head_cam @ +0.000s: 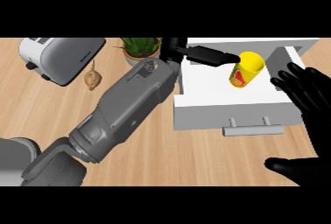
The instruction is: Pick up the cup, place it into the drawer and close the drawer
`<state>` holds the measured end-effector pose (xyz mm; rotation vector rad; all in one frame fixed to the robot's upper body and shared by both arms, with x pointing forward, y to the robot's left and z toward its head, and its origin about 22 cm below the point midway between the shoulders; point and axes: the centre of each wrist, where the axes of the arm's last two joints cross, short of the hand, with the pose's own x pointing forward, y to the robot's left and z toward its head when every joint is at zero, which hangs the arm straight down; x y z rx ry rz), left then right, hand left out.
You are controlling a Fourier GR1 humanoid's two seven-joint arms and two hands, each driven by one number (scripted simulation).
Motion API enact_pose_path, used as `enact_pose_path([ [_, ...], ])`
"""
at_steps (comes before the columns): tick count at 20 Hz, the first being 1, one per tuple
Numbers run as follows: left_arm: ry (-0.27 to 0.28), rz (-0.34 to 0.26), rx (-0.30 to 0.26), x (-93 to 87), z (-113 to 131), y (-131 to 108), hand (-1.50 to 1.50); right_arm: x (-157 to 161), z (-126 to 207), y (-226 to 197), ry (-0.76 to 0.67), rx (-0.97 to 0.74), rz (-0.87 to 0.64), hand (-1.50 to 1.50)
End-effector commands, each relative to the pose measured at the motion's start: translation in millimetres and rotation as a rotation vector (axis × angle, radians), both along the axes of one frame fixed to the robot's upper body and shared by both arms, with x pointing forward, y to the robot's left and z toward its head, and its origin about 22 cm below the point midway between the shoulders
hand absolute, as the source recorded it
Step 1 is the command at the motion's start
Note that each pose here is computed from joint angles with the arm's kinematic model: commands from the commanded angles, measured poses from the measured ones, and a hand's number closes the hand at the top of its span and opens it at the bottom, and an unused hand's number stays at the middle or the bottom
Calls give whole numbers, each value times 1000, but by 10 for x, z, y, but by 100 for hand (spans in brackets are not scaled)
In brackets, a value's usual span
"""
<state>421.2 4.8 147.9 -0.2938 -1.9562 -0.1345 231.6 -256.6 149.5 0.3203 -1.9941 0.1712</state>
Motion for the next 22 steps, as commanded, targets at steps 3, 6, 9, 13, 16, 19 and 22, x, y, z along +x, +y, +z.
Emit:
enact_pose_path([
  [3, 18, 14, -84, 46, 123, 373, -150, -126, -57, -63, -6, -129, 37, 150],
  [6, 25, 56, -122, -13, -42, 507, -150, -151, 62, -201, -25, -275, 40, 150],
  [9, 50, 103, -154, -22, -10, 801, -150, -323, -6, -171, -26, -330, 28, 150],
  [13, 68, 121, -142, -208, -129, 1215, -150, -244, -7, -172, 3, -426, 42, 150],
  [16, 86, 141, -173, -446, -210, 1383, -150, -215, -116, -139, 23, -457, 12, 150],
  [19, 95, 158, -180, -584, -289, 1794, -150, -54, -193, -161, 69, -485, -17, 150],
  [22, 130, 156, -194, -790, -517, 2056, -150, 0, -198, 24, 60, -572, -45, 150],
])
